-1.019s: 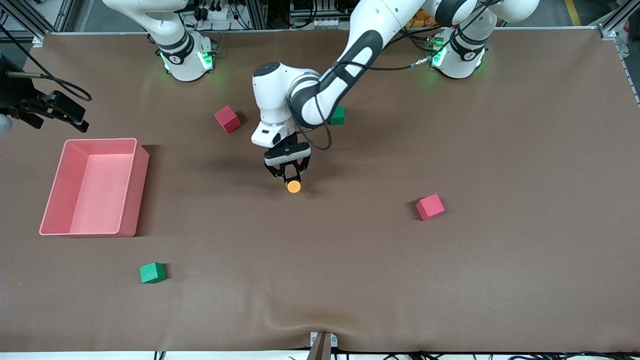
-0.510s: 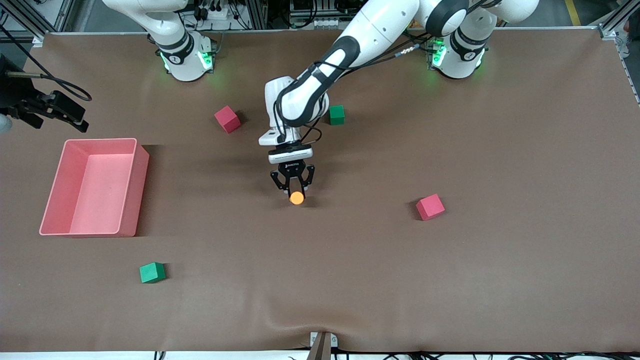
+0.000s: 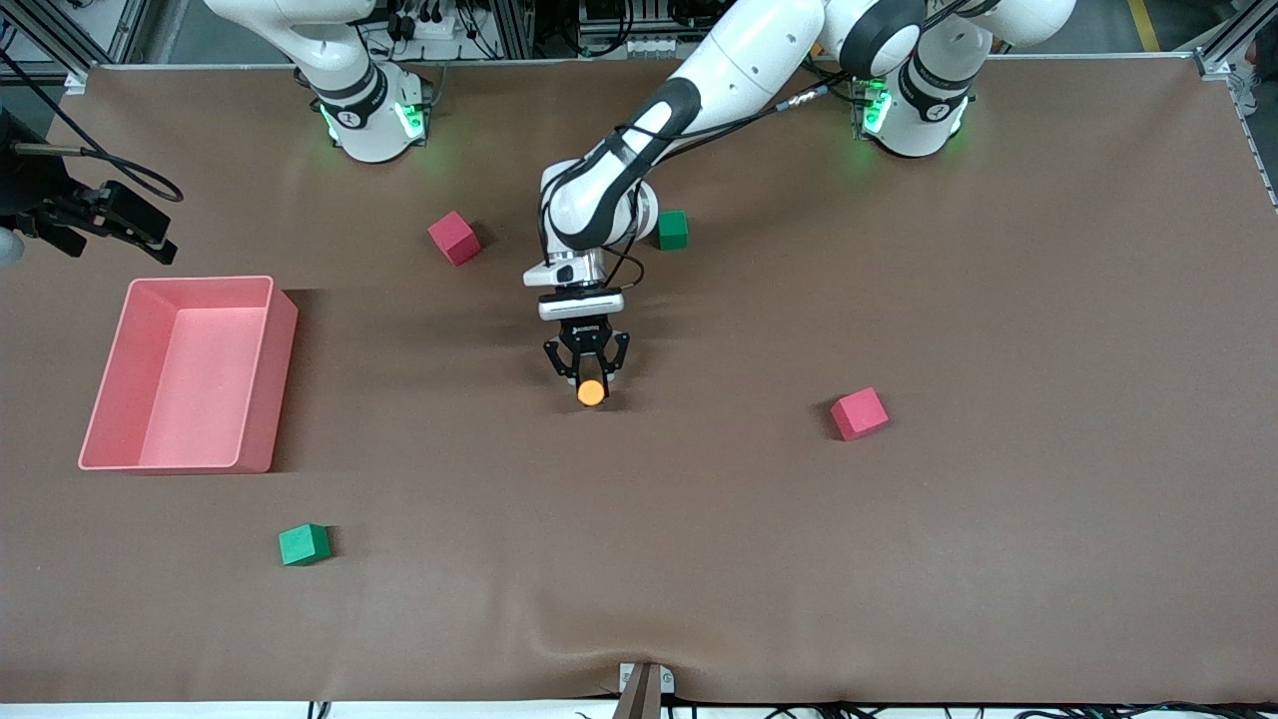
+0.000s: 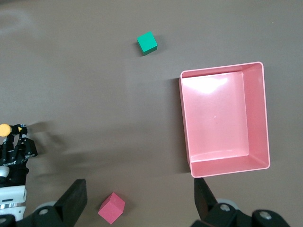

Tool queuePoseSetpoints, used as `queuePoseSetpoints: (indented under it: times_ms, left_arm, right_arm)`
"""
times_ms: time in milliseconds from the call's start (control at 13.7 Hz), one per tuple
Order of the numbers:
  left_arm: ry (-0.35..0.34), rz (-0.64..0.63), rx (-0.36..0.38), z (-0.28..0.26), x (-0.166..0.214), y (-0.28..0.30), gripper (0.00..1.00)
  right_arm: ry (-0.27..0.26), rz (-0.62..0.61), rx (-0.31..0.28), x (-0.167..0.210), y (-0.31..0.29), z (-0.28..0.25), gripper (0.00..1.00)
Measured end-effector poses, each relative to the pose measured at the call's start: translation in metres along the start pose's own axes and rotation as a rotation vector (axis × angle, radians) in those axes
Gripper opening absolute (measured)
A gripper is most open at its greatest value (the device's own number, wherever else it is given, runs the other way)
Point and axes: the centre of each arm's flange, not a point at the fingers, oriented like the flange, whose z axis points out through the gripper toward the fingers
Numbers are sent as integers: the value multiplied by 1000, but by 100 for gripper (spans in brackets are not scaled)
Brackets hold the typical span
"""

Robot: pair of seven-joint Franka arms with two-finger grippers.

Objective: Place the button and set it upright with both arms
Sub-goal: 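Lower the button upright onto the table with the left gripper, then open the left gripper and raise it away from the button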

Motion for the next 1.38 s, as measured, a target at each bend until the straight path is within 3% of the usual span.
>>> queuePoseSetpoints:
  times_ms: [364,1238,1383]
  left_arm:
    - [40,0,-12,8,-14,-9,41]
    - [45,19,-11,11,-24,-13,41]
    - [45,19,-11,11,-24,-13,53]
  right_arm:
    - [-1,0,0,0,0,0,100]
    - [-2,4,0,0,2,0,100]
    - [-2,5,0,0,3,0,100]
